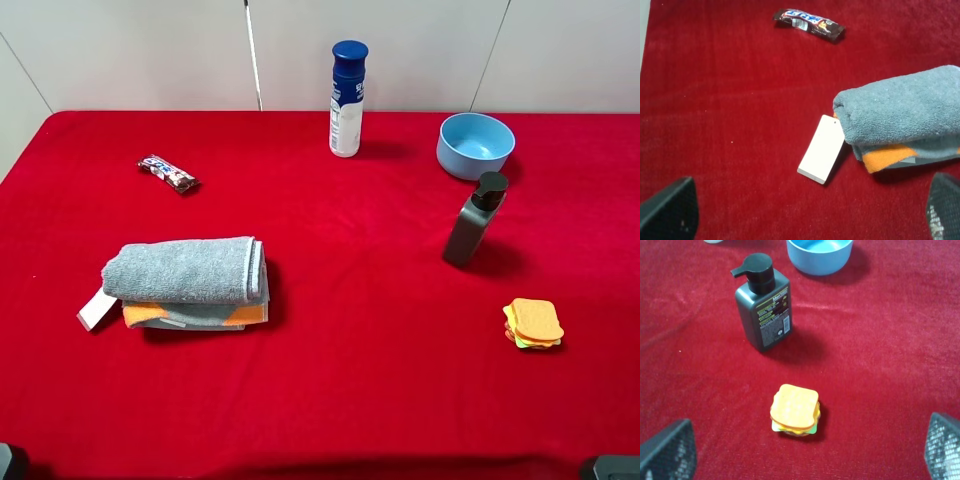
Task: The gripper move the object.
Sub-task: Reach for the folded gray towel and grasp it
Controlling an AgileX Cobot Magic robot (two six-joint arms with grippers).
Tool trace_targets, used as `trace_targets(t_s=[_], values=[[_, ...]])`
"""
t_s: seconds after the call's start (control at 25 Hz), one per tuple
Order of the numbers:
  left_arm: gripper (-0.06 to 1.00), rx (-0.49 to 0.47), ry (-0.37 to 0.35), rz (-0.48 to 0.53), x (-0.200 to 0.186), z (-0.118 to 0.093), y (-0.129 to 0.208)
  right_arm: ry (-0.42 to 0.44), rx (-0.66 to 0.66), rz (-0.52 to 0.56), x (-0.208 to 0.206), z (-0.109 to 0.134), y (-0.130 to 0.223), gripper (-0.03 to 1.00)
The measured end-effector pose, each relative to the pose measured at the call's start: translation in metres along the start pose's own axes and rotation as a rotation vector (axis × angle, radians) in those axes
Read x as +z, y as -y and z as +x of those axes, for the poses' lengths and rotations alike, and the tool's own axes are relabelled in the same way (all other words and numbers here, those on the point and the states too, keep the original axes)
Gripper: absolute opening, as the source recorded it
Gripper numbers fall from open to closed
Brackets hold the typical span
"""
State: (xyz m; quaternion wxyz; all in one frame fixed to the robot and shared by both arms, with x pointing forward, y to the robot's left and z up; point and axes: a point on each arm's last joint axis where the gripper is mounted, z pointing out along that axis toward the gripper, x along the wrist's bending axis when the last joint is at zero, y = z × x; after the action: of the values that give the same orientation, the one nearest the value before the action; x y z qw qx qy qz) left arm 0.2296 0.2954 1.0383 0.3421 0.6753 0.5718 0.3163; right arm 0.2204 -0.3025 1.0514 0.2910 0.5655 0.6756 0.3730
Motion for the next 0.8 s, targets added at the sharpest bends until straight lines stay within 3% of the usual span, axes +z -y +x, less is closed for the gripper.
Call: trace_targets(t_s=[0.32,0.8], values=[[0.90,0.018,0.002,0.004,-0.006,0.000,-0.007,0.000,0.000,0.000,0.000,0.000,0.000,0.69],[0.90,0.080,0.068,0.209,0.019,0.002,-0.048,0.000,0.000,0.000,0.000,0.000,0.000,0.69]])
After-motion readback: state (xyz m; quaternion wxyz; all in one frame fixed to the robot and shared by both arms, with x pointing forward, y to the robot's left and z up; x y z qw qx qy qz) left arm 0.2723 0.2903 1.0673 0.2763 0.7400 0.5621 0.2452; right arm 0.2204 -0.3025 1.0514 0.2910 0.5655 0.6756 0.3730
